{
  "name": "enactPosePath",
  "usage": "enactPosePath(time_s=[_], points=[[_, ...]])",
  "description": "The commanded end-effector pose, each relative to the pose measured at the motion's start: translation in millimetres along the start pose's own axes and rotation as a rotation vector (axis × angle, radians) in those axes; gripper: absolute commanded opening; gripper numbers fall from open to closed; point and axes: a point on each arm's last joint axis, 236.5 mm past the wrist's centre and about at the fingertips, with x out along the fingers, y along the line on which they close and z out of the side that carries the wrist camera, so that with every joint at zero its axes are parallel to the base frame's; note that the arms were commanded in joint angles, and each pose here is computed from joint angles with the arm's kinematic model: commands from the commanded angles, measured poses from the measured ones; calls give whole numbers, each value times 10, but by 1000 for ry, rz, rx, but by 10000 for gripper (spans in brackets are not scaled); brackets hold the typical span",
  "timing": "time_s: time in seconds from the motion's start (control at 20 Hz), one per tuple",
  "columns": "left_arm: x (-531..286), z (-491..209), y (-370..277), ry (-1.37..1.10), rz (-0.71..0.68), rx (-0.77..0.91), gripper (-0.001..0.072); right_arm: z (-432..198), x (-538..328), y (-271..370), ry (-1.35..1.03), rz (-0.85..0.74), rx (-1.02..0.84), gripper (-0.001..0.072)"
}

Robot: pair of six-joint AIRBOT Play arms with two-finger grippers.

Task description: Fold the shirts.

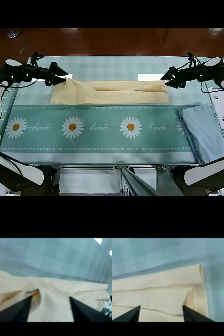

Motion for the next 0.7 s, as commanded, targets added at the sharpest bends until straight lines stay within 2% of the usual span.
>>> enactPosePath(time_s=[0.0,0.15,0.25,0.45,0.65], points=[[-213,8,188,64,35,-1,701,90,-266,-254,4,-50,1,614],[-751,79,528,36,182,-20,699,-47,-506,-814,44,-176,137,614],[-907,120,541,-18,253,29,699,-201,-344,-878,96,-163,174,614],[-905,247,-79,-201,247,211,699,-492,147,-538,237,-55,161,614],[-530,-114,-682,-133,206,383,699,-664,438,-114,294,13,95,607]])
